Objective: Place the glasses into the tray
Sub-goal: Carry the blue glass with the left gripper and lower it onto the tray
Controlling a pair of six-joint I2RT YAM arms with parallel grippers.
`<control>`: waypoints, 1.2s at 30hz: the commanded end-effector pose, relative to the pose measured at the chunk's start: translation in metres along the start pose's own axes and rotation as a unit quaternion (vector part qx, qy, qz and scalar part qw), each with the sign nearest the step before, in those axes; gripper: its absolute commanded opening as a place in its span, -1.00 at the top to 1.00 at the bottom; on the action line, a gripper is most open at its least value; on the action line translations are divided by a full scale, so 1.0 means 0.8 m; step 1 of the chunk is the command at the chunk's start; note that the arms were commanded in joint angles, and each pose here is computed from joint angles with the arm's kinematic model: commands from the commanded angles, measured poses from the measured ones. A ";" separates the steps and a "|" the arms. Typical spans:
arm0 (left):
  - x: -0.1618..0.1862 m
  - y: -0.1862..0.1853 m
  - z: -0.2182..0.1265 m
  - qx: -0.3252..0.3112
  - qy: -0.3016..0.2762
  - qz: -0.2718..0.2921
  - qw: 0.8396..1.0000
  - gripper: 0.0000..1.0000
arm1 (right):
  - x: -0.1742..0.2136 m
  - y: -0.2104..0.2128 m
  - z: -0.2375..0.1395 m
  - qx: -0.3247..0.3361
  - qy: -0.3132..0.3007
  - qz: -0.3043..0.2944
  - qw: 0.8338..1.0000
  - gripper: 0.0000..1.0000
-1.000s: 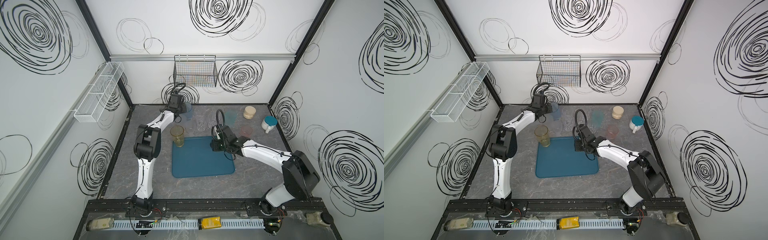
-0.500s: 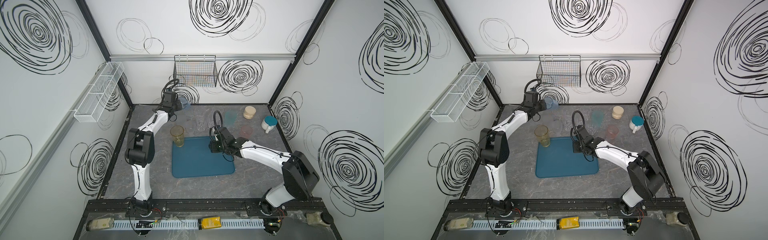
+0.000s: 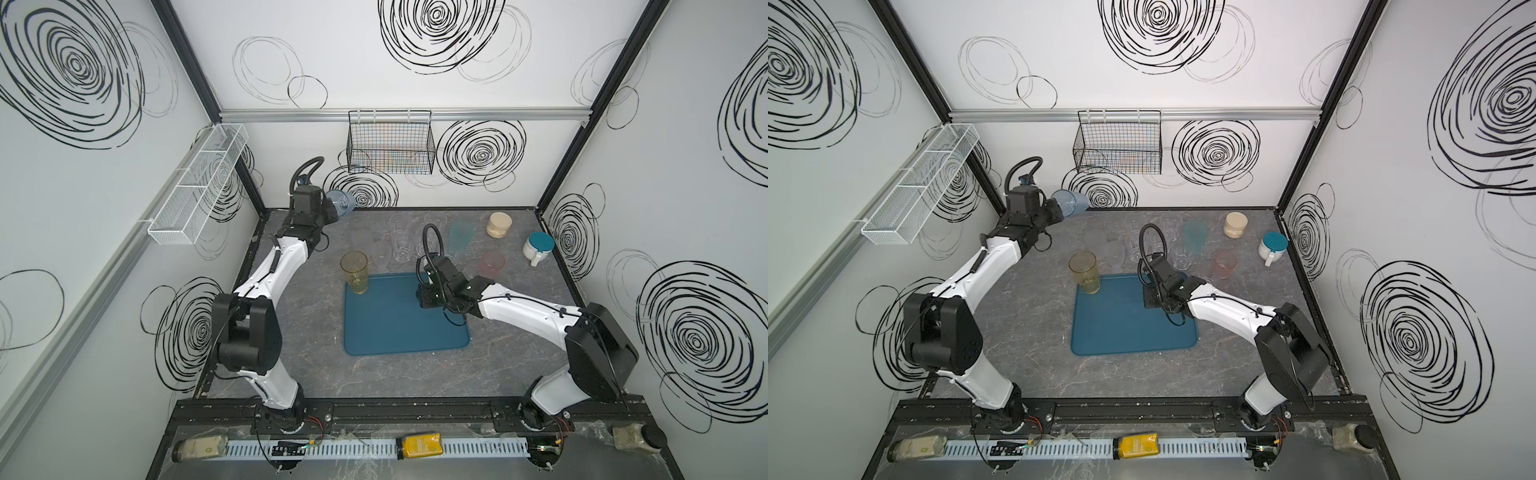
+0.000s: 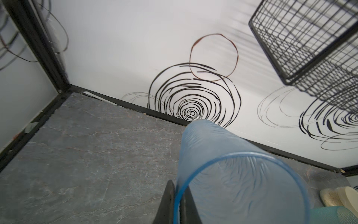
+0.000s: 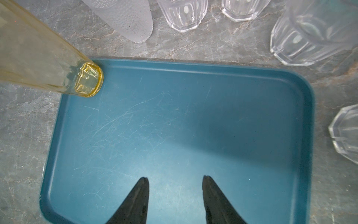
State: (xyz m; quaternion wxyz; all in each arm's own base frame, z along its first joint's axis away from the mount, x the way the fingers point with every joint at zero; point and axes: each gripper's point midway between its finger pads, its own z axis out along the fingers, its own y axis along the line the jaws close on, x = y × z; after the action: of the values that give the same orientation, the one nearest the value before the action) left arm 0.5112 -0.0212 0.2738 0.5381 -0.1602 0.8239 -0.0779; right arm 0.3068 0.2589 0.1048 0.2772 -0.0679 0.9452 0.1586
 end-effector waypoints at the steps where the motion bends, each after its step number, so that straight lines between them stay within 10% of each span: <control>1: -0.048 0.005 -0.058 -0.004 -0.066 -0.005 0.998 1.00 | -0.013 0.000 -0.020 0.009 -0.020 0.007 1.000 0.00; 11: -0.012 -0.050 -0.173 0.068 -0.037 0.067 0.995 0.99 | -0.021 -0.017 -0.029 0.009 -0.032 0.031 0.999 0.00; 19: 0.145 -0.136 -0.220 0.176 0.117 0.174 0.962 0.98 | -0.034 -0.047 -0.041 0.014 -0.051 0.059 0.997 0.00; 36: 0.255 -0.027 -0.228 0.048 0.237 0.235 0.941 0.96 | -0.005 0.040 -0.007 -0.037 -0.020 0.001 0.999 0.00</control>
State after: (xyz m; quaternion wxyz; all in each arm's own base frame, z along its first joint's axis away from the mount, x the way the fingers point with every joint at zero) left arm 0.2698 -0.1323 0.1745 0.3286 0.1043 0.9379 -0.0391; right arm 0.2966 0.2663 0.1068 0.2794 -0.0712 0.9418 0.1727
